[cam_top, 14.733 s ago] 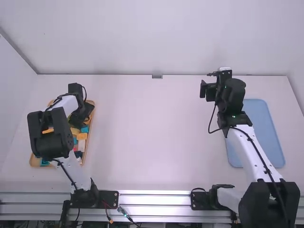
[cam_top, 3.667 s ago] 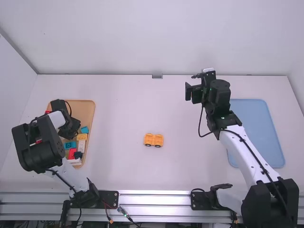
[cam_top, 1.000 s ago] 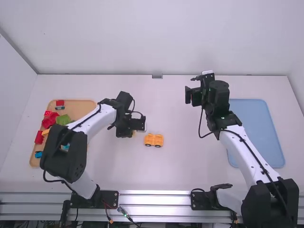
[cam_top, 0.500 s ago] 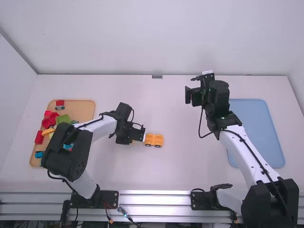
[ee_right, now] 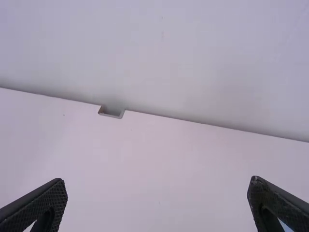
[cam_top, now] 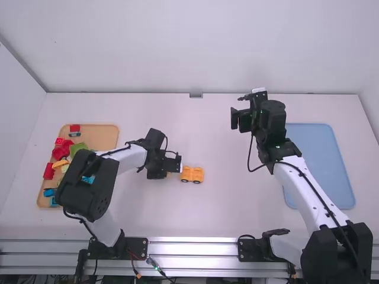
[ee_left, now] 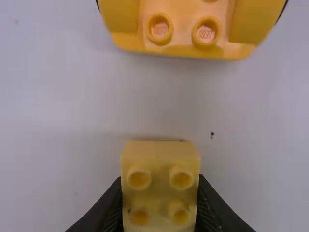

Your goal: Assemble lego blocks to make yellow taxi

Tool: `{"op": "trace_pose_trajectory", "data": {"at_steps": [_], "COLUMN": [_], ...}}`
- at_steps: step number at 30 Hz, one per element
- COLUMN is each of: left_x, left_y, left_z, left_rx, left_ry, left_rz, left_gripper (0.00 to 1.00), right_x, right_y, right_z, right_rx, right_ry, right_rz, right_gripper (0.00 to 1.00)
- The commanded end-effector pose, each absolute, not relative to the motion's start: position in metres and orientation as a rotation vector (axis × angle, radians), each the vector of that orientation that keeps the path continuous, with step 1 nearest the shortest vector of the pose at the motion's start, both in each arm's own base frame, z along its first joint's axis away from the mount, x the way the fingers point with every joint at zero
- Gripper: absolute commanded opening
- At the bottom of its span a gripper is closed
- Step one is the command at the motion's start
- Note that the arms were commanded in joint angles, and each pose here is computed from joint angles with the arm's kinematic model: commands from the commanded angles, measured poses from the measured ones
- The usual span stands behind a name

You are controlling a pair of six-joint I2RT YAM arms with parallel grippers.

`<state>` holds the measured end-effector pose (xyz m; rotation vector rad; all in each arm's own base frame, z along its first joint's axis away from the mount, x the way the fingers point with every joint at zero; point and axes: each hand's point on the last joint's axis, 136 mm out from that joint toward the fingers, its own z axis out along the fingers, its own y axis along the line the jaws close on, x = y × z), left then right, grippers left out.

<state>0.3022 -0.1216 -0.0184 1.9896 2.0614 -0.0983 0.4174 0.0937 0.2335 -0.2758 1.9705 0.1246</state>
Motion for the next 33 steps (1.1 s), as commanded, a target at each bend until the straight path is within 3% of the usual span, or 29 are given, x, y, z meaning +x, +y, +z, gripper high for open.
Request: {"op": "trace_pose_trajectory", "data": {"at_steps": [1,2,3,12,23,33], "left_x": [0.297,0.297,0.297,0.312,0.344,0.375], "left_y": [-0.119,-0.119,-0.119,-0.128,-0.142,-0.149], "left_z": [-0.023,-0.023,-0.023,0.004,0.099,0.129], "left_rx": [1.978,1.977,1.977,1.968,1.942,1.517], "left_ry": [2.097,2.097,2.096,2.080,2.069,2.287], "left_rz": [-0.131,-0.132,-0.132,-0.162,-0.190,-0.192], "left_gripper": [0.42,0.61,0.99,0.99,0.99,0.99], "right_x": [0.422,0.422,0.422,0.422,0.423,0.423], "right_y": [0.097,0.097,0.097,0.097,0.096,0.096], "right_z": [0.245,0.245,0.245,0.245,0.247,0.247], "right_rx": [-0.273,-0.273,-0.273,-0.273,-0.271,-0.273], "right_ry": [1.948,1.948,1.947,1.946,1.939,1.939], "right_rz": [0.129,0.129,0.129,0.129,0.129,0.124], "right_gripper": [0.99,0.99,0.99,0.99,0.99,0.99]}}
